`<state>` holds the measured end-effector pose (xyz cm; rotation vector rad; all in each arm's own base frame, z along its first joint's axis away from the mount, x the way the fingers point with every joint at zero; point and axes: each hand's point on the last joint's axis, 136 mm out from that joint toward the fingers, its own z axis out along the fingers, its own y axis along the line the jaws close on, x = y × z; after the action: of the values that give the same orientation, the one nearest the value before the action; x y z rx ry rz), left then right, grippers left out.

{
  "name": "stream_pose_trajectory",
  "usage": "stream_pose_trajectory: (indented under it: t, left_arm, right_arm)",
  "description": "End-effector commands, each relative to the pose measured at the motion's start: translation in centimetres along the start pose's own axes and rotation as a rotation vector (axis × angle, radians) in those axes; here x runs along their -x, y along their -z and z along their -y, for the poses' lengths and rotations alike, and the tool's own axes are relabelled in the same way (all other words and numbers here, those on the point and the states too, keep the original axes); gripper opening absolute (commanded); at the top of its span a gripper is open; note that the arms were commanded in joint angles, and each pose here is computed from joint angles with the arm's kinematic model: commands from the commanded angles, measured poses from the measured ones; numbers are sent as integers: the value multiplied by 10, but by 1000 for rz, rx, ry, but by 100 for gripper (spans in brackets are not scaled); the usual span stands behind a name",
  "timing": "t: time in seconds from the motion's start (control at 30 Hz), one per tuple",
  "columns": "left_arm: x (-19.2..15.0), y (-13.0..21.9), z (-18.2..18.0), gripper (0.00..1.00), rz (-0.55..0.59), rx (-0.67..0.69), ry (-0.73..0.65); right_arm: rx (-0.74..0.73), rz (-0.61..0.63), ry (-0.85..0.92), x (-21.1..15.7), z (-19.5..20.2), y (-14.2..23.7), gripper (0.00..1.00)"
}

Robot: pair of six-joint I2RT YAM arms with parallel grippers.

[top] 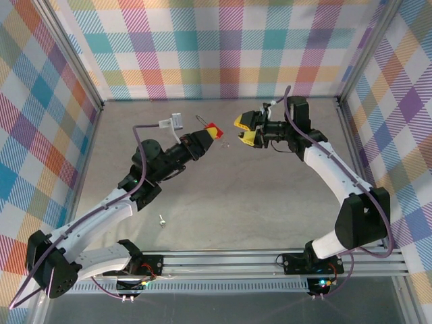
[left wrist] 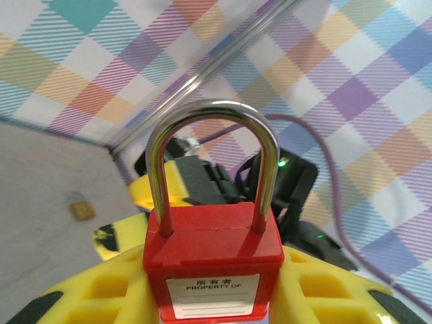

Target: Unlock with the key

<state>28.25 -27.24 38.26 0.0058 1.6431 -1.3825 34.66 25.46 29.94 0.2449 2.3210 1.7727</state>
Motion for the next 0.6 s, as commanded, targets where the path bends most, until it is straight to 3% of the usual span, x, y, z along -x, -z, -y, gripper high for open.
stream_pose_trajectory:
  t: [0.0,0.27,0.57]
  left_arm:
    - [-6,8,-14,0,-63,125,-88]
    - [-15,30,-46,0,-217,376,-276]
    - [-30,46,-60,0,-353,489,-464]
  right_arm:
    - [-70,8,70,-7,0,15,67]
    - [-183,57,180,-14,2,40,85]
    - [-248,87,339,-12,-15,57,91]
